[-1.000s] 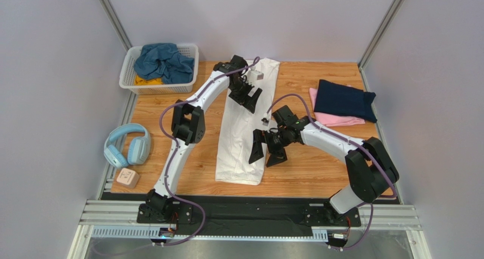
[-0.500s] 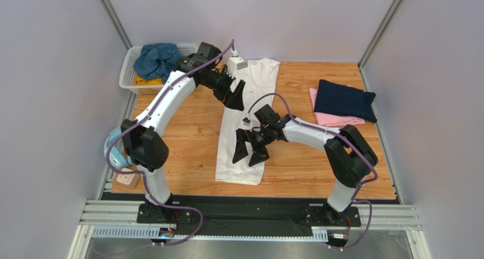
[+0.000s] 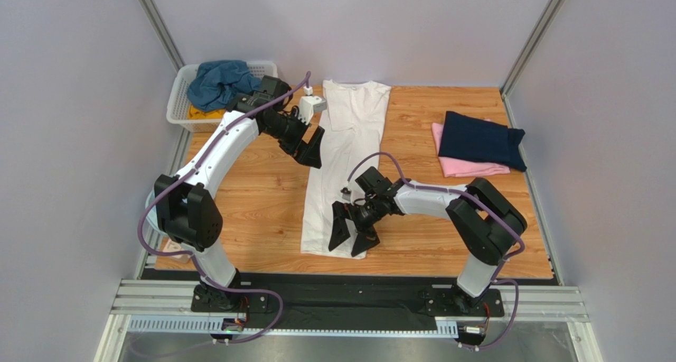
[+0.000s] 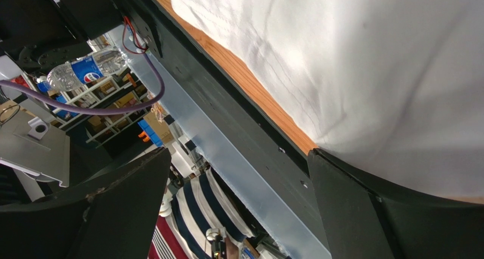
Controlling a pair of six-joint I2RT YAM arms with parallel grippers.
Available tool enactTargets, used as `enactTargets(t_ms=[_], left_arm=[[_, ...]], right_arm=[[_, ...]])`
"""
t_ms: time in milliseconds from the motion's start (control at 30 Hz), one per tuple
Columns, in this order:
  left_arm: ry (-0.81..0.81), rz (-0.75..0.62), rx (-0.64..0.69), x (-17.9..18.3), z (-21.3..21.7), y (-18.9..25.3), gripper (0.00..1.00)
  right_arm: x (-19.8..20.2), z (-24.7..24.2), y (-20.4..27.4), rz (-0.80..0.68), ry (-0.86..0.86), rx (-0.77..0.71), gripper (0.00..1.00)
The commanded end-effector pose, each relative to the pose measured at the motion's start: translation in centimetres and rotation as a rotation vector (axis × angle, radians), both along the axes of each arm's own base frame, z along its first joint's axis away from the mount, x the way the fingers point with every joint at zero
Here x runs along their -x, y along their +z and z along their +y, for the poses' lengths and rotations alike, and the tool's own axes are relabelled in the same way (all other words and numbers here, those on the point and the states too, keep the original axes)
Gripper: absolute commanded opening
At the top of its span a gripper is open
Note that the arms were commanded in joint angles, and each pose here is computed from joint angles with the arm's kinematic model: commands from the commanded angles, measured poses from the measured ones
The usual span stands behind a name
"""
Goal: Fold and stack the t-shirts
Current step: Rotate the tshirt 80 degrees
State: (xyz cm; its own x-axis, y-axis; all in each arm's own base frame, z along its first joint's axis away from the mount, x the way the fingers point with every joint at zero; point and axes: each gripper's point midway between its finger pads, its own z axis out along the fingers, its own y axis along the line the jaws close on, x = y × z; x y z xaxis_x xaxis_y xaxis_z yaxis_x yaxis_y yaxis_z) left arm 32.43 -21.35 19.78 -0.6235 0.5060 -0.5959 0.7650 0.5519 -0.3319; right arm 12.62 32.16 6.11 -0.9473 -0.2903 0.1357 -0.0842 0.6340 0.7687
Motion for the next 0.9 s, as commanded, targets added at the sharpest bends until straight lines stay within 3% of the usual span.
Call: enactTargets(t_ms=[0, 367, 467, 500, 600, 667, 867], left_arm=[[-0.019, -0.073, 0.013, -0.5, 0.1, 1.2, 1.0], [-0.024, -0.051, 0.02, -0.8, -0.3, 1.4, 1.0], [-0.031, -0.059, 0.035, -0.7, -0.5, 2.3, 1.0], [-0.033, -0.064, 0.036, -0.7, -0.4, 2.5, 1.0], [-0.033, -0.082, 0.036, -0.7, -0.4, 3.4, 1.0], [-0.034, -0.086, 0.039, -0.6, -0.3, 3.8, 1.0], [-0.037, -0.034, 0.069, -0.2, -0.9, 2.9, 1.0]], right_arm=[[1.0, -0.4, 1.1, -0.009, -0.003, -0.043, 1.0], [2.6, -1.7, -0.9, 0.05, -0.005, -0.01, 1.0], [1.8, -0.9, 2.4, 0.021, 0.009, -0.053, 1.0], [0.3, 0.1, 5.2, -0.062, 0.017, -0.111, 1.0], [-1.8, 1.1, 9.6, -0.132, 0.007, -0.167, 1.0], [-2.7, 1.6, 10.5, -0.156, 0.005, -0.185, 1.0], [-3.5, 2.6, 4.4, -0.06, -0.013, -0.131, 1.0]])
